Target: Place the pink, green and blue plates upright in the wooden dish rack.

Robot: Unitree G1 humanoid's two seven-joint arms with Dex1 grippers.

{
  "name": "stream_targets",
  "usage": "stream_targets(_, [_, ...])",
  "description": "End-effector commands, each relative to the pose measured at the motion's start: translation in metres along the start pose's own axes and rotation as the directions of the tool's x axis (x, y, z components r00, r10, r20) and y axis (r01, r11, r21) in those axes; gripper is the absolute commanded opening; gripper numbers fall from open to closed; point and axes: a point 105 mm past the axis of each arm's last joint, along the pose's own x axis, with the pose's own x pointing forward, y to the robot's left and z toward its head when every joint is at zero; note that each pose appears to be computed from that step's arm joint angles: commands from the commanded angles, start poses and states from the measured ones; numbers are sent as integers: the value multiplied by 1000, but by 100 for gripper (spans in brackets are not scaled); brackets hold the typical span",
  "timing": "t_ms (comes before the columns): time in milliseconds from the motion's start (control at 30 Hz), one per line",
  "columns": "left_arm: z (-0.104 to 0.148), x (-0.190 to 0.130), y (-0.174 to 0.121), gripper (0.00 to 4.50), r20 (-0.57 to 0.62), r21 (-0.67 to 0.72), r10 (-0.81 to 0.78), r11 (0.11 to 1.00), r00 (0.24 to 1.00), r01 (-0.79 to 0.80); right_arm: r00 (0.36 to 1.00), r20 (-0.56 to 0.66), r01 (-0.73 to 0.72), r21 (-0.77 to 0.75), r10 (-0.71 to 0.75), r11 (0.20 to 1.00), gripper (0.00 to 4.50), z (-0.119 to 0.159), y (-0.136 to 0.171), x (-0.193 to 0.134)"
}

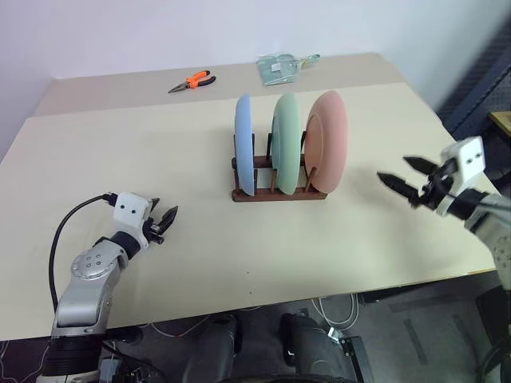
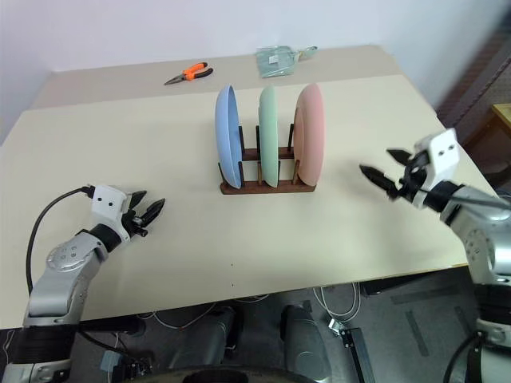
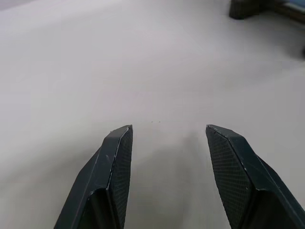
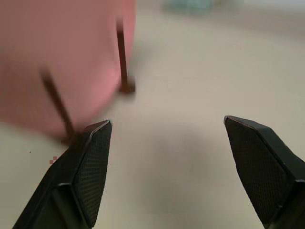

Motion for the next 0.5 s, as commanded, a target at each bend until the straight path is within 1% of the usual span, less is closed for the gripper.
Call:
stream_targets(33, [8,-3,-2,249,35,38,3,999,999,-4,997,67,32,-58,-28,998,381,11,-9,1])
stream_targets(133, [7,-7,-3,249,32,36,0,999,999,-1,997,60,57,-55,-53,997,381,2,-15,2])
stream_targets(367, [5,-10,-9,249,20,25,-17,1000,1000,17,1000,7,-2,-86,2,996,381,-19,-6,12])
stream_targets(500, [8,-8,-13,249,26,20,-19,1000,999,18,1000,5,-15,-88,15,996,381,-21,-4,19])
